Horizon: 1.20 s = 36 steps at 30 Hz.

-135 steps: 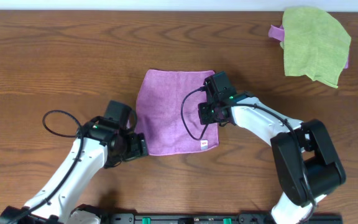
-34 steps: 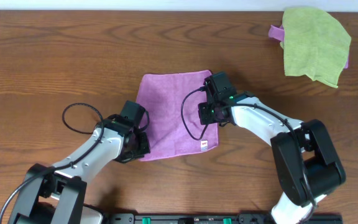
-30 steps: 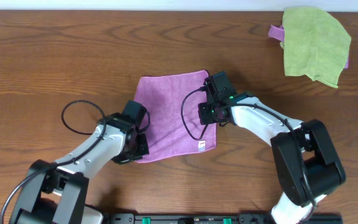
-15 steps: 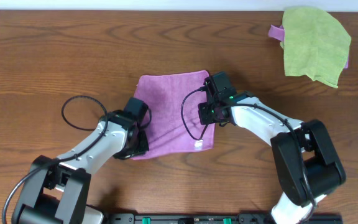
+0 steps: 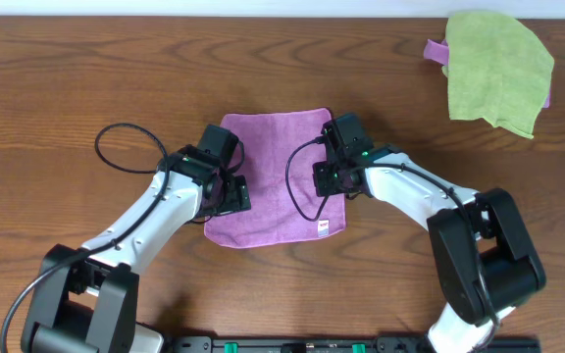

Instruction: Fold the cloth

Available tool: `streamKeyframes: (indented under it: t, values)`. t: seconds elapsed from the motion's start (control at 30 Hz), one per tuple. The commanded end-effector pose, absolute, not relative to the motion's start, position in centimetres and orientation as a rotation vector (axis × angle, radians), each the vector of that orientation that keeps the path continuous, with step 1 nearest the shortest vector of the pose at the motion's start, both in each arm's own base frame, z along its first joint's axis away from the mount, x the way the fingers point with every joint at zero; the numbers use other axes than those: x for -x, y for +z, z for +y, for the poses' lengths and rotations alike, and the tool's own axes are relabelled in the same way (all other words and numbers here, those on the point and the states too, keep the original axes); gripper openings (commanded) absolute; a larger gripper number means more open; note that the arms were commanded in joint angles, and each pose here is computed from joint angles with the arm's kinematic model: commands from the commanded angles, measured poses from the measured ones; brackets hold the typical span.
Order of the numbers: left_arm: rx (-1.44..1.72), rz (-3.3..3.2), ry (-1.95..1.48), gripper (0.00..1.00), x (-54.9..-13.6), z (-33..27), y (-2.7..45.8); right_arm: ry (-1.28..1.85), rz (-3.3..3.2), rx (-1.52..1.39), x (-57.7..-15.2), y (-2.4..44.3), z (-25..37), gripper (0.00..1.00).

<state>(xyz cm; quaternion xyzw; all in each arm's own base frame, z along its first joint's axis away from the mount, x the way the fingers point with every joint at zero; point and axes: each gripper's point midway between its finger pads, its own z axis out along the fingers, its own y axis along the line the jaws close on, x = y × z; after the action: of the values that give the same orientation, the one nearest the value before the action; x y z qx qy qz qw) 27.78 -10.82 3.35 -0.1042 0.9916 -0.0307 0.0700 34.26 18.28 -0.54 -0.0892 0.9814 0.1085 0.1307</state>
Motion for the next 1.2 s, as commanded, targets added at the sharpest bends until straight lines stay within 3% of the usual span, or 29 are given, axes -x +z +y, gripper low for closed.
streamKeyframes:
  t: [0.0,0.1,0.13,0.23,0.3,0.4,1.17]
  values:
    - [0.295,2.99,-0.061,0.95,-27.8,-10.4,3.4,0.142,2.956,0.261,-31.9,-3.9,15.8,0.01]
    - [0.296,2.997,-0.054,0.96,-27.6,-10.3,3.4,0.144,2.951,0.261,-32.1,-3.8,15.9,0.01]
    - [0.295,2.989,-0.056,0.89,-27.8,-10.4,3.4,0.145,2.951,0.261,-32.1,-3.8,15.9,0.01]
    - [0.284,2.947,-0.087,0.58,-28.9,-10.8,3.6,0.144,2.952,0.261,-32.1,-3.8,15.9,0.01]
    - [0.278,2.905,-0.116,0.28,-29.9,-11.2,3.8,0.144,2.952,0.261,-32.1,-3.8,15.9,0.01]
    - [0.216,2.84,-0.202,0.06,-31.6,-12.4,4.4,0.144,2.952,0.261,-32.1,-3.8,15.9,0.01]
    - [0.093,2.681,-0.341,0.06,-41.4,-12.9,5.7,0.146,2.953,0.261,-32.1,-3.8,15.9,0.01]
